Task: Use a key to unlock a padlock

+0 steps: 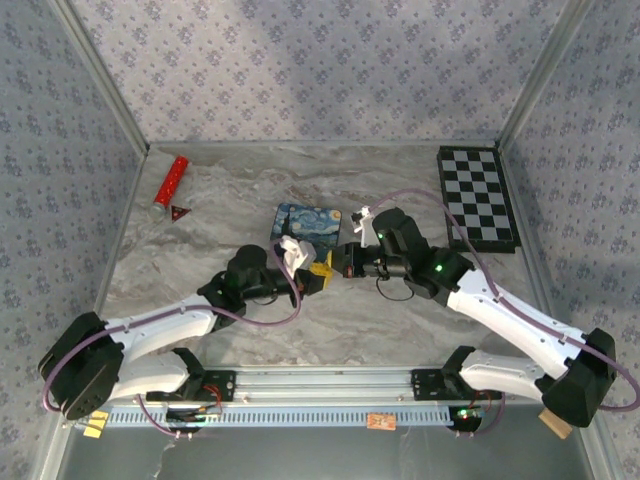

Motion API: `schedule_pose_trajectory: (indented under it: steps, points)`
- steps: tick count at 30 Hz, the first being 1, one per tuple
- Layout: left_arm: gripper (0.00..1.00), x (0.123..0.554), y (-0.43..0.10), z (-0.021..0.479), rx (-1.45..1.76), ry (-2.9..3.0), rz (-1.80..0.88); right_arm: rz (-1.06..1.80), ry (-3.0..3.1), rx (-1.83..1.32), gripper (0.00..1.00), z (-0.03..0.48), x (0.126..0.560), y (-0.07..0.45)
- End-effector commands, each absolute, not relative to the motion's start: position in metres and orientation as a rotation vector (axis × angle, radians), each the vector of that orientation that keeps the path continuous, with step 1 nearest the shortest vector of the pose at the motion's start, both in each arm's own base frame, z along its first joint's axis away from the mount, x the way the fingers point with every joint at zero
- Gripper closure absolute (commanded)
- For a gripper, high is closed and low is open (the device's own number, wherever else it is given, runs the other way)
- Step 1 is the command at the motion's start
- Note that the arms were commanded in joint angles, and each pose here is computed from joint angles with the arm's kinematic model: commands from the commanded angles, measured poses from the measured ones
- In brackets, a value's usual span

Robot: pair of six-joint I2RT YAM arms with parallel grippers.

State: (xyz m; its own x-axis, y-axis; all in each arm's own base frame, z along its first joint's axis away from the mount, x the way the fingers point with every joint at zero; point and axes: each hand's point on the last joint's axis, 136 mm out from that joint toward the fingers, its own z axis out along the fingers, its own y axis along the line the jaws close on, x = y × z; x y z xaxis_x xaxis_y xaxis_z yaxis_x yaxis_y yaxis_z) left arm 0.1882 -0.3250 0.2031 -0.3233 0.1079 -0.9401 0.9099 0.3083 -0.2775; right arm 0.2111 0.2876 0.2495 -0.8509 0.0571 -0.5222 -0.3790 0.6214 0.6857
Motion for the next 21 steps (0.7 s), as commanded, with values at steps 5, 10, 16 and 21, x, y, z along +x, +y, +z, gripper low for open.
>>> schedule_pose_trajectory:
  steps: [5, 10, 16, 21]
  points:
    - [1.00, 0.194, -0.320, 0.217, 0.935, 1.658, -1.033, 1.121, 2.336, -0.206, 1.00, 0.249, 0.212, 0.275]
    - [0.90, 0.191, -0.317, 0.219, 0.953, 1.652, -1.024, 1.136, 2.333, -0.206, 1.00, 0.250, 0.212, 0.277]
    - [0.83, 0.184, -0.319, 0.225, 0.965, 1.619, -1.075, 1.180, 2.320, -0.220, 1.00, 0.254, 0.211, 0.282]
    - [0.78, 0.185, -0.321, 0.224, 0.970, 1.621, -1.075, 1.204, 2.315, -0.238, 1.00, 0.256, 0.209, 0.286]
